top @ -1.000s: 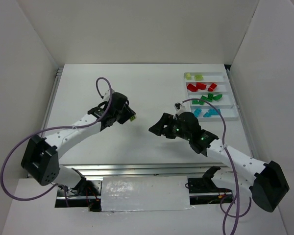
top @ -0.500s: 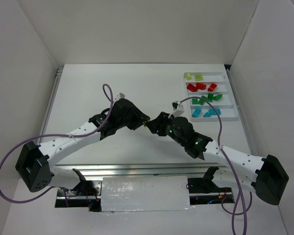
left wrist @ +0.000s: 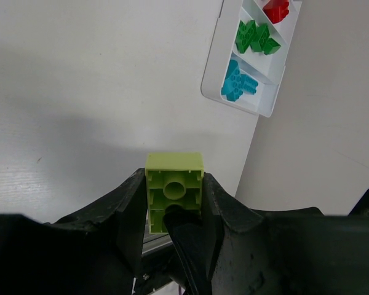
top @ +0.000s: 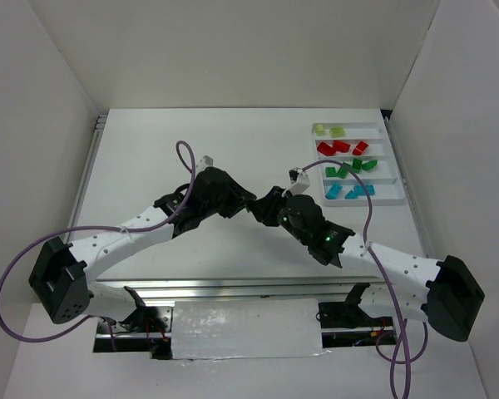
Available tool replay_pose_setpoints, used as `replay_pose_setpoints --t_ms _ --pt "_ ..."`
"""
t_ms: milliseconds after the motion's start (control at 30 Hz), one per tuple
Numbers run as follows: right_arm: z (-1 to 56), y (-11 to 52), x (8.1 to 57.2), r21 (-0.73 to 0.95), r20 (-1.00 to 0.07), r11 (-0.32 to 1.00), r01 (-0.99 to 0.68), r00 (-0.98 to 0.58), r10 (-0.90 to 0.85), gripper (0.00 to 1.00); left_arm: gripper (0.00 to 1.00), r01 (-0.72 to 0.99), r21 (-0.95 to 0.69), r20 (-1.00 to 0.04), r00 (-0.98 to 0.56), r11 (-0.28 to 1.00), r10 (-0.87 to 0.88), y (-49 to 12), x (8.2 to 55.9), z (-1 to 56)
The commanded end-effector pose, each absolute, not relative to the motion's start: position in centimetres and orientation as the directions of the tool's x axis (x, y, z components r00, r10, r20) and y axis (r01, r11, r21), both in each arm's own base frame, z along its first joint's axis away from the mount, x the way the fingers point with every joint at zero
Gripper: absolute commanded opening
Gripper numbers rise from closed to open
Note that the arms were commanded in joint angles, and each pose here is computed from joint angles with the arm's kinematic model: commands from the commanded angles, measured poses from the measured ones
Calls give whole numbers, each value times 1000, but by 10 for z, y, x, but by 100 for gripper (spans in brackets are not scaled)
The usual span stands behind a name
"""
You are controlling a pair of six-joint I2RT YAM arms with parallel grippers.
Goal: Sort the legos into containers by color
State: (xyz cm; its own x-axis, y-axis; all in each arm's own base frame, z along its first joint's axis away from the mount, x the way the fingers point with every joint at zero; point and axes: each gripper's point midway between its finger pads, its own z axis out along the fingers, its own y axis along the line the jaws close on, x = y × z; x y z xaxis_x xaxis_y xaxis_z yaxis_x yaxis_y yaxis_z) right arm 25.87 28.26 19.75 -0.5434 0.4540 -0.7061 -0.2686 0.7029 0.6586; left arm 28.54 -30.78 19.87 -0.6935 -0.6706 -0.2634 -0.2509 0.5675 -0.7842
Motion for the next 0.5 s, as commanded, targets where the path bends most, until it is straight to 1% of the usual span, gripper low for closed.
replay_pose_setpoints --t_ms 0,33,67,100,133,167,200,367,467 --pt "233 293 260 672 -731 634 -383 -475 490 0 25 -159 -859 -213 -754 487 -621 -337 272 235" --pt "237 295 258 677 -731 616 -404 -472 493 0 48 -157 -858 -219 -750 490 -624 -335 273 234" --pt "235 293 255 673 -734 614 -411 -471 489 0 58 -155 -859 -222 -745 488 -629 -334 273 236" --pt "235 293 254 673 -735 611 -418 -470 488 0 76 -156 -857 -226 -742 490 -631 -332 273 236" --pt "235 293 253 671 -737 609 -424 -471 485 0 83 -159 -855 -231 -734 493 -638 -331 274 237" --pt "234 292 253 673 -734 609 -419 -473 487 0 87 -157 -853 -237 -733 497 -637 -329 274 238" --pt "234 292 253 672 -736 612 -417 -473 485 0 99 -153 -854 -242 -729 497 -640 -329 275 241" --pt "229 290 255 671 -734 626 -397 -476 485 0 100 -145 -843 -271 -718 518 -641 -325 277 245" --pt "219 288 262 665 -729 662 -345 -492 476 0 99 -156 -817 -315 -687 556 -655 -313 282 249"
